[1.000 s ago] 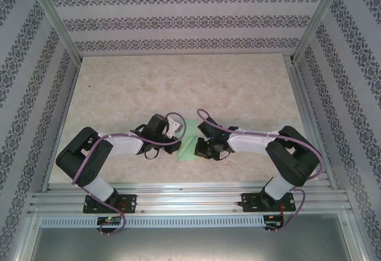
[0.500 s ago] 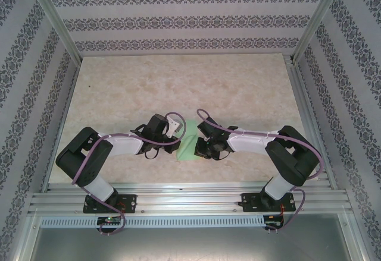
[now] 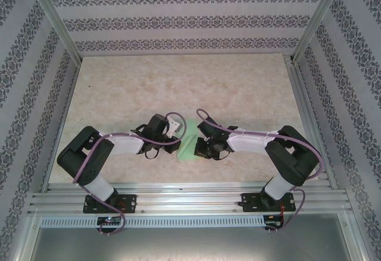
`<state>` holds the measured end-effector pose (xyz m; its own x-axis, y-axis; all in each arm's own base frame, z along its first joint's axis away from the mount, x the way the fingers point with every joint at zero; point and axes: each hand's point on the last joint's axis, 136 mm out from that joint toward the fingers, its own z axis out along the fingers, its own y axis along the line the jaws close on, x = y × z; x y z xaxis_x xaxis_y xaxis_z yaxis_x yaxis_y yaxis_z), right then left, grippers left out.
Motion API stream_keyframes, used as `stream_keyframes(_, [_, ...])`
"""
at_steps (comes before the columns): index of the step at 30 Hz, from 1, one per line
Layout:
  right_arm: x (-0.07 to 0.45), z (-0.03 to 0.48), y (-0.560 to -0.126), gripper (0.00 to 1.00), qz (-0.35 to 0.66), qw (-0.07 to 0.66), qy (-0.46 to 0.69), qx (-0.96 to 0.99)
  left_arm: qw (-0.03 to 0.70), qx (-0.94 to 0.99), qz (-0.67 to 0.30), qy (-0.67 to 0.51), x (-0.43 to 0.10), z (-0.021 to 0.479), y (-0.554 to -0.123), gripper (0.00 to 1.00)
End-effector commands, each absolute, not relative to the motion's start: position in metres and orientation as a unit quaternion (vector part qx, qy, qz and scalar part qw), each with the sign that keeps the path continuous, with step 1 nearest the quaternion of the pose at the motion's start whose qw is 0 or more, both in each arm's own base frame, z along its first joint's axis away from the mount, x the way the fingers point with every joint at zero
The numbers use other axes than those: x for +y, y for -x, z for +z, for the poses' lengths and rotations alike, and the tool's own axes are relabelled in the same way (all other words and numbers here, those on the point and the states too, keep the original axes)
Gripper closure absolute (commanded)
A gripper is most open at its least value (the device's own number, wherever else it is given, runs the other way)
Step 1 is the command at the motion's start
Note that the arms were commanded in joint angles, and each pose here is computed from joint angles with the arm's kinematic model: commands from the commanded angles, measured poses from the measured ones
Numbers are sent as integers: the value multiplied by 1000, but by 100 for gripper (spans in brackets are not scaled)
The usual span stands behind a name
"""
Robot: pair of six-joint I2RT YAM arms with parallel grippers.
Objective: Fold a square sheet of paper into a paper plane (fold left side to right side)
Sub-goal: Fold the triangle a second time at the center of the table.
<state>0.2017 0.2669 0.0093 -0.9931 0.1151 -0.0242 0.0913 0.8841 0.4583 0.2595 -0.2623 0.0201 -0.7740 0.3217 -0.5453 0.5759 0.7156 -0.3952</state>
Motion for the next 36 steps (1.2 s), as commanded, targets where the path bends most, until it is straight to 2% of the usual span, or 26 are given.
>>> stream_keyframes(1, [256, -14, -183, 88, 192, -8, -43, 980, 238, 887, -295, -263, -269, 27, -267, 92])
stream_keyframes(22, [254, -15, -181, 88, 188, -12, -44, 981, 266, 877, -298, -268, -269, 47, -269, 93])
stream_keyframes(36, [255, -15, -181, 88, 188, -12, -43, 981, 243, 887, -288, -266, -268, 26, -270, 93])
